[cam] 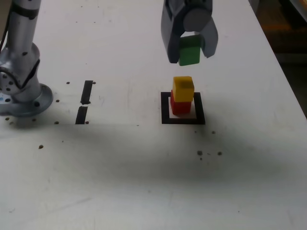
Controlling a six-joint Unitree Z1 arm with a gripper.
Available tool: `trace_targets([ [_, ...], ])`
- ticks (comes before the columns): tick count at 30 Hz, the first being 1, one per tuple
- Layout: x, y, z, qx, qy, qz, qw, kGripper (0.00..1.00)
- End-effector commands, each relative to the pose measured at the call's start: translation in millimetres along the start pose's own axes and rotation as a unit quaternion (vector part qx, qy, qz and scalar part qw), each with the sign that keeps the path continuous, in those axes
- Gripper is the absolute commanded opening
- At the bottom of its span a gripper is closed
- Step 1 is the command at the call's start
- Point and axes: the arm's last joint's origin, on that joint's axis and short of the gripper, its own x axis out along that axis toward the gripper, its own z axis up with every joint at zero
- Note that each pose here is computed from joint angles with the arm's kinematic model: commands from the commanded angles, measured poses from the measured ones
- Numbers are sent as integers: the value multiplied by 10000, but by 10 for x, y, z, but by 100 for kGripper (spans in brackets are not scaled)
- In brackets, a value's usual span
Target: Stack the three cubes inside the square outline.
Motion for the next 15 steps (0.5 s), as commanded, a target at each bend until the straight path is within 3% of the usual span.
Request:
trace_targets([
  [1, 61, 22, -6, -9, 146, 62, 9999, 22],
  [7, 197, 75, 47, -37, 310, 101, 9995, 23],
  [15, 258, 49, 93, -32, 329, 51, 9994, 23],
])
